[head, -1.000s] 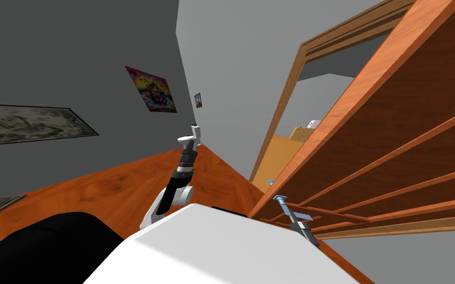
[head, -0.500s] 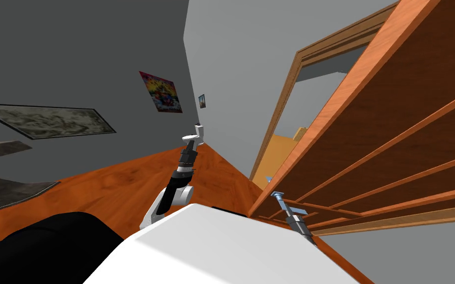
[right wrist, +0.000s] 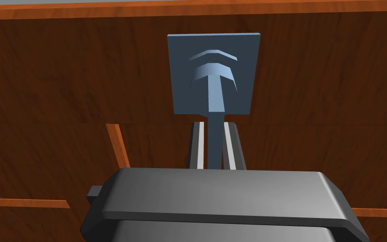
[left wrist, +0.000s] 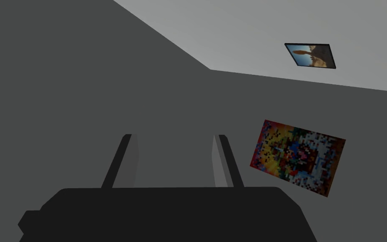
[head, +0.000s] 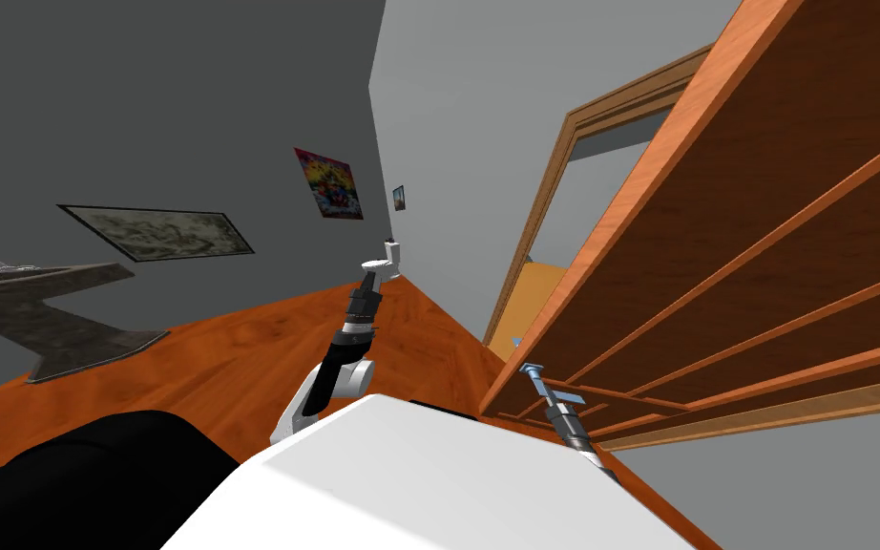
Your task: Pull the door open
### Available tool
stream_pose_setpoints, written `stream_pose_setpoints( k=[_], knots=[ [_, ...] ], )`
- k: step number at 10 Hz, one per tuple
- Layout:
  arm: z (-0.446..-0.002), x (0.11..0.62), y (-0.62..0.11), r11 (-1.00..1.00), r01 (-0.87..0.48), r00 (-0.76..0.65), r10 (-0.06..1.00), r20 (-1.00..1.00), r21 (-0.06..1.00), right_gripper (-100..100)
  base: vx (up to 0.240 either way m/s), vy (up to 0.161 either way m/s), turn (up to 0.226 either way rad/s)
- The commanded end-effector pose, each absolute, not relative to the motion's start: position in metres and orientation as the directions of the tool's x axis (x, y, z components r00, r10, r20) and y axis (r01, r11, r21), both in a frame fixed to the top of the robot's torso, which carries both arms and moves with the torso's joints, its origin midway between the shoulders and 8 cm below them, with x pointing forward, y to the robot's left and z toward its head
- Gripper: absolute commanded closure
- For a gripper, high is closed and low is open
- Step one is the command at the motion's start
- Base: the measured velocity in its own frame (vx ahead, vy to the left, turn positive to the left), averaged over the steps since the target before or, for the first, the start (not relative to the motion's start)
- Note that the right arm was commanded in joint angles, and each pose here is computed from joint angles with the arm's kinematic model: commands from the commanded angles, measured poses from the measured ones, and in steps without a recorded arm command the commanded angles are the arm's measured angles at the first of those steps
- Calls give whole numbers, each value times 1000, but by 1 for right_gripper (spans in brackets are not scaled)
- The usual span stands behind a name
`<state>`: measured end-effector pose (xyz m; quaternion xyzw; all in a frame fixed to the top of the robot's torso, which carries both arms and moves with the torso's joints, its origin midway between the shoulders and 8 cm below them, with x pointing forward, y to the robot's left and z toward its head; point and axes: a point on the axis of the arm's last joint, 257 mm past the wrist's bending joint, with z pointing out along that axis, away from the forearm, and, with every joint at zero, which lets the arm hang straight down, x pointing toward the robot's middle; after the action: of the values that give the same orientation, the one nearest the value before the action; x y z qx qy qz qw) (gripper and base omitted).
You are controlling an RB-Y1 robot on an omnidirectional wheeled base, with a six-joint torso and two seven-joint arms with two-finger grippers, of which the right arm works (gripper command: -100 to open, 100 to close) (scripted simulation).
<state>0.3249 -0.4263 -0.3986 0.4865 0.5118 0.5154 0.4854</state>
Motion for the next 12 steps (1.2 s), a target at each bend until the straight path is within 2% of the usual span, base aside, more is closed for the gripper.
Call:
stream_pose_setpoints(
  k=[1,8,12],
  knots=[
    [-400,336,-424,-4,2,-50,999,4,1000,100,-215,-64,137],
    [-398,382,-413,-2,0,-39,999,2,1000,100,-176,-61,110],
    [-396,396,-409,-1,0,-37,999,1,1000,100,-134,-53,61]
  ],
)
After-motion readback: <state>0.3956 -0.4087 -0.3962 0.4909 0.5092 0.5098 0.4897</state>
